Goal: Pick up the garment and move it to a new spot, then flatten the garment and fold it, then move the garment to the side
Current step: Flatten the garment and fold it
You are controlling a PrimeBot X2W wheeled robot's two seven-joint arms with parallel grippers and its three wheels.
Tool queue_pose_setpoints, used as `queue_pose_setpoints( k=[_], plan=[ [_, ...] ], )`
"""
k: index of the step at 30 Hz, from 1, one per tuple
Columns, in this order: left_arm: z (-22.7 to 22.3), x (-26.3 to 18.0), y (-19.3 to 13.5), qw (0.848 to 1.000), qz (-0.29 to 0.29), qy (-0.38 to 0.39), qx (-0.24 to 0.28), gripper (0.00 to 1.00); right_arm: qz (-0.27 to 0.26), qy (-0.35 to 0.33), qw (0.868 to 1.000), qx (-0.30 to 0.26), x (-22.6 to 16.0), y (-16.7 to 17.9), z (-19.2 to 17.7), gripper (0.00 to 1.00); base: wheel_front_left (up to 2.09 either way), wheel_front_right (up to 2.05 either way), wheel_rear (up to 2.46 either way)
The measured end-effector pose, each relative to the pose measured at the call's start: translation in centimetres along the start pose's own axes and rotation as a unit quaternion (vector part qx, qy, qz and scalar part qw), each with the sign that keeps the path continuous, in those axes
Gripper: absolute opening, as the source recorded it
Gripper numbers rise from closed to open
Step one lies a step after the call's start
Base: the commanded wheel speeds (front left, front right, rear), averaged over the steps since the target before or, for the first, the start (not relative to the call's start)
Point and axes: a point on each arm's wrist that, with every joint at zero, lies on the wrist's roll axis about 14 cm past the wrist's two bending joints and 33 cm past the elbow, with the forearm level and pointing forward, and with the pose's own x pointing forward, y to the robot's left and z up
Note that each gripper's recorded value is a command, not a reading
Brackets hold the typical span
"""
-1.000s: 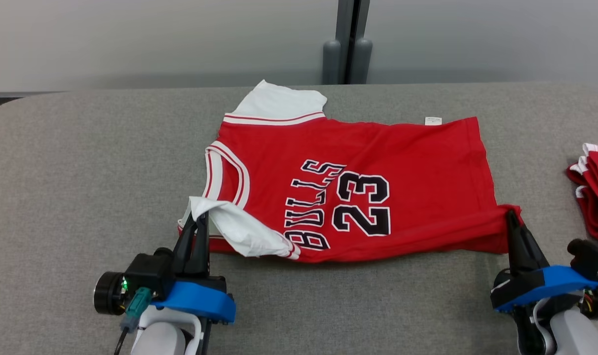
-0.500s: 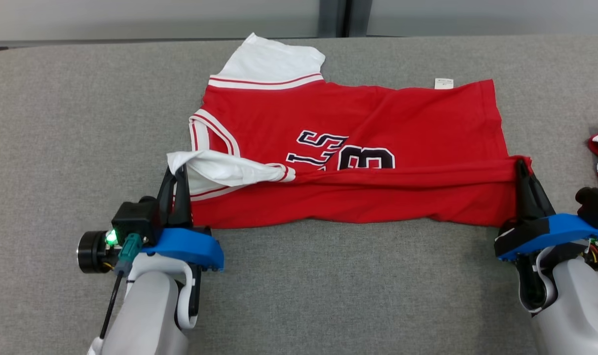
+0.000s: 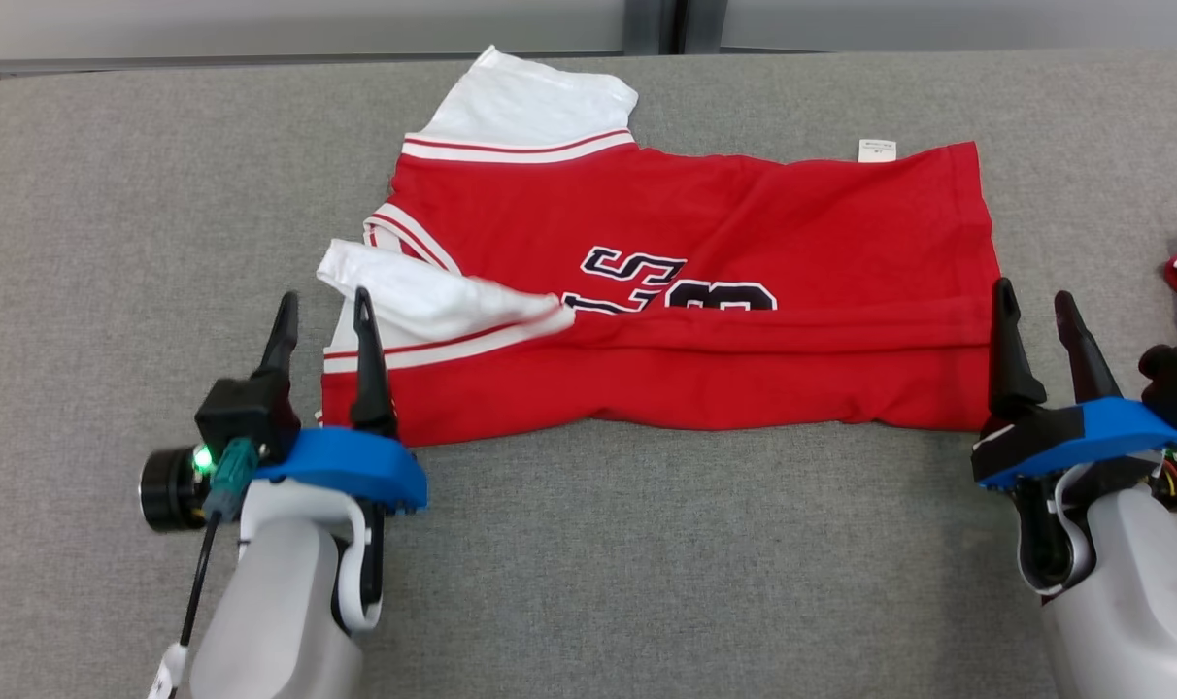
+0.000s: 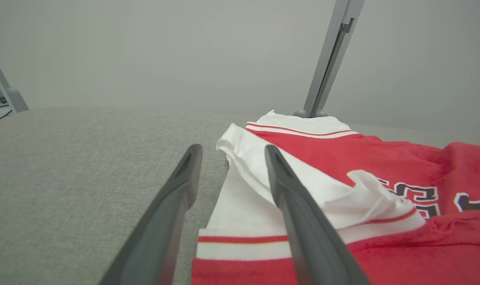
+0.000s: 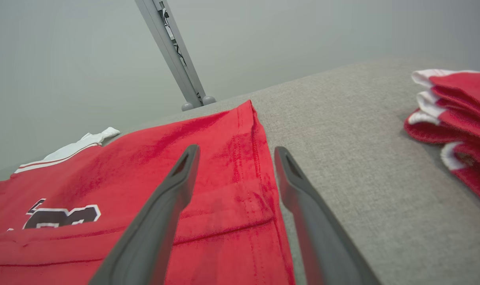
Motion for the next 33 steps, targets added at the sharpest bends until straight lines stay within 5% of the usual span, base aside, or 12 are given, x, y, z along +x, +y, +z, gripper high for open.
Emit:
queue_pose_setpoints(
  k=[18, 19, 20, 22, 29, 30, 31, 33],
  plan=[
    [-8.3, -5.2, 1.1, 0.988, 0.05, 0.126, -0.069, 1.0, -0.031, 0.038, 0.999, -0.015, -3.3, -2.7, -2.7, 1.0, 0.0, 0.0, 0.0],
    [-8.4, -5.1, 1.1, 0.988, 0.051, 0.129, -0.072, 0.87, -0.028, 0.041, 0.999, -0.019, -3.4, -2.6, -2.9, 1.0, 0.0, 0.0, 0.0],
    [-8.5, -5.0, 1.0, 0.988, 0.048, 0.131, -0.069, 0.48, -0.026, 0.044, 0.998, -0.021, -3.4, -2.5, -3.1, 1.0, 0.0, 0.0, 0.0],
    [-8.6, -4.8, 0.8, 0.988, 0.045, 0.133, -0.067, 0.0, -0.025, 0.052, 0.998, -0.025, -3.5, -2.4, -3.5, 1.0, 0.0, 0.0, 0.0],
    [-8.7, -4.7, 0.1, 0.988, 0.024, 0.136, -0.066, 0.0, -0.024, 0.104, 0.994, -0.034, -4.3, -2.4, -6.6, 1.0, 0.0, 0.0, 0.0],
    [-8.7, -4.8, 0.0, 0.988, 0.021, 0.137, -0.066, 0.0, -0.023, 0.109, 0.993, -0.035, -4.3, -2.4, -6.9, 0.35, 0.0, 0.0, 0.0],
    [-8.7, -4.8, 0.0, 0.988, 0.021, 0.137, -0.067, 0.0, -0.02, 0.112, 0.993, -0.035, -4.3, -2.2, -7.1, 0.0, 0.0, 0.0, 0.0],
    [-8.6, -4.9, -0.1, 0.988, 0.017, 0.136, -0.069, 0.0, -0.018, 0.119, 0.992, -0.036, -4.3, -2.1, -7.5, 0.0, 0.0, 0.0, 0.0]
  ],
)
